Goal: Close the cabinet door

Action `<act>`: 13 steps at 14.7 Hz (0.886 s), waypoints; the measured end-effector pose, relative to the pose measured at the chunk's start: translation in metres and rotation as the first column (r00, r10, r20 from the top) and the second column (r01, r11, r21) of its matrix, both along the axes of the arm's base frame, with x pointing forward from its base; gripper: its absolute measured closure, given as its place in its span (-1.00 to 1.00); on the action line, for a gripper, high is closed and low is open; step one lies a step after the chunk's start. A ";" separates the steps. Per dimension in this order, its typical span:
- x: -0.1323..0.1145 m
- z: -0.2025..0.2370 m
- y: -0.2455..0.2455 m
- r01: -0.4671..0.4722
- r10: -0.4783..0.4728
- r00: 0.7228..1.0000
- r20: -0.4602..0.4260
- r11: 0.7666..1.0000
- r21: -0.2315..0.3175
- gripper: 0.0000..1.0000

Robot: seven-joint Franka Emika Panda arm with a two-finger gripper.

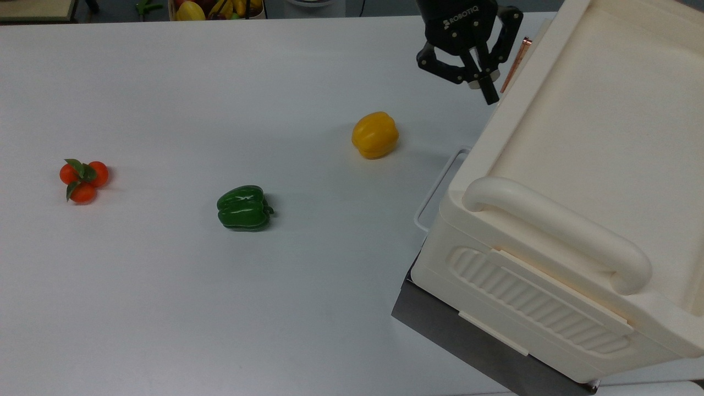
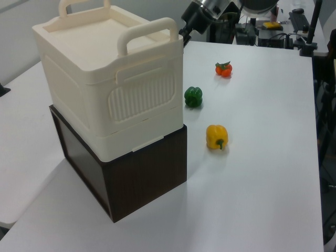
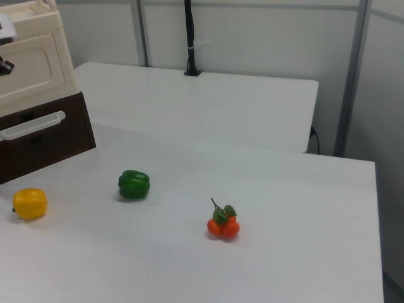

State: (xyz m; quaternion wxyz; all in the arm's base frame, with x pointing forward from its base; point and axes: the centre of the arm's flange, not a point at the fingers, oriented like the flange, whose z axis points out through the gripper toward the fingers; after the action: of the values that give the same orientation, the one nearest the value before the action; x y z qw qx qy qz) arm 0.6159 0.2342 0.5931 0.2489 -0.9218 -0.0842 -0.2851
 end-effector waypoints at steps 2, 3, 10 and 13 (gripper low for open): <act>0.002 -0.002 0.006 0.003 -0.003 1.000 0.022 1.000 0.012 0.98; 0.002 -0.005 0.007 0.003 -0.003 1.000 0.020 1.000 0.013 0.98; 0.003 -0.009 0.008 0.000 0.000 1.000 0.013 1.000 0.011 0.98; -0.009 -0.011 0.010 -0.050 0.048 0.996 -0.076 0.998 -0.023 0.98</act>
State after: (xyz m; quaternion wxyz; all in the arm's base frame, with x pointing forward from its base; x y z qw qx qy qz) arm 0.6067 0.2438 0.5818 0.2472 -0.9326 -0.1008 -0.2430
